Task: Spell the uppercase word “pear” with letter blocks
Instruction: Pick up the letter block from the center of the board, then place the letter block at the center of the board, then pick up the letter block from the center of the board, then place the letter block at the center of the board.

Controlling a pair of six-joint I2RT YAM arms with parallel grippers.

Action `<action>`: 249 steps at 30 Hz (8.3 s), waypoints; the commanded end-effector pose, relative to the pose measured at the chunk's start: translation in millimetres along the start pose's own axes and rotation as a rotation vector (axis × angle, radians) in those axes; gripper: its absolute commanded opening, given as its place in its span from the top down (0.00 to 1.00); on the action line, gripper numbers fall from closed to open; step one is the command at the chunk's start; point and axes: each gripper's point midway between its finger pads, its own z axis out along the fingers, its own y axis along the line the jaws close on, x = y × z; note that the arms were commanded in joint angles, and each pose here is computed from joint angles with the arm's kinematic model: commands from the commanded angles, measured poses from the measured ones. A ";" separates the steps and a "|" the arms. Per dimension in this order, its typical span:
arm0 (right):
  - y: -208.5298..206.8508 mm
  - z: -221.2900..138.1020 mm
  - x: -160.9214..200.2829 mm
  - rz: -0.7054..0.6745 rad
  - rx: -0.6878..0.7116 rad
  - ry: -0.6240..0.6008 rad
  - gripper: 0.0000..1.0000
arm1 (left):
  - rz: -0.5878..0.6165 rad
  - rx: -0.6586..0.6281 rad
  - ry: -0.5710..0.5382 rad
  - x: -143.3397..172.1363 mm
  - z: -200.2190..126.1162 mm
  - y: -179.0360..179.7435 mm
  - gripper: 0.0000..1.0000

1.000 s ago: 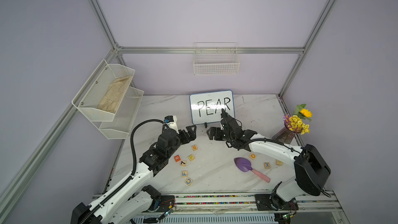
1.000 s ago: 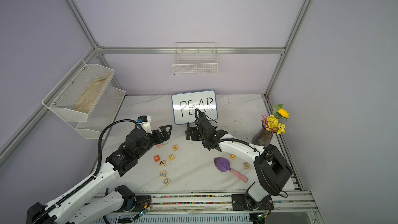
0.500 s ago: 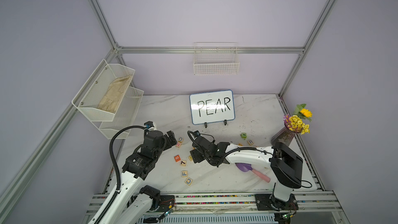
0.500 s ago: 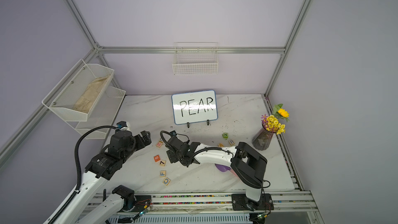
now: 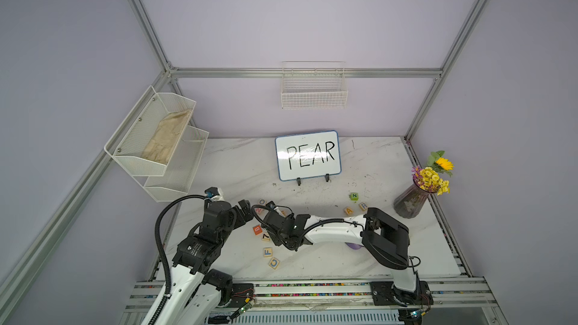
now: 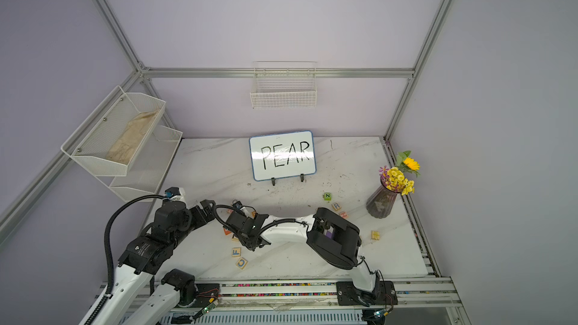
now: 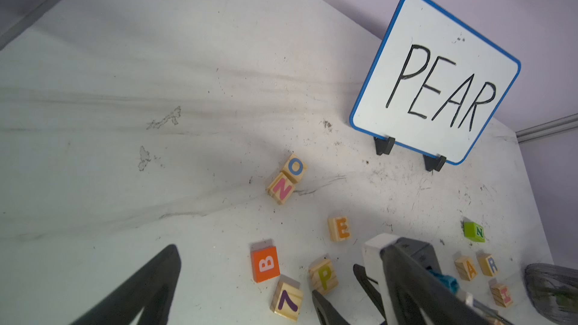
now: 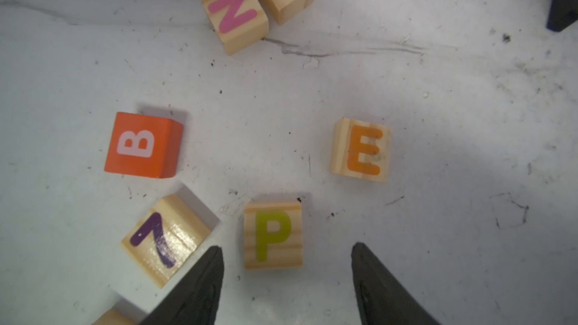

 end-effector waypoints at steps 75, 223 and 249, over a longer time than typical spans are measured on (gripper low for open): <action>-57.4 16.4 27.4 0.414 0.197 0.137 0.76 | 0.005 0.370 0.029 13.6 8.7 -58.8 0.00; -109.4 -49.3 -18.0 0.377 0.189 0.008 0.73 | 0.033 0.635 0.121 23.9 -4.6 -97.8 0.00; -76.9 -0.6 24.5 0.425 0.152 0.134 0.74 | 0.030 0.641 0.205 45.6 -8.5 -91.3 0.00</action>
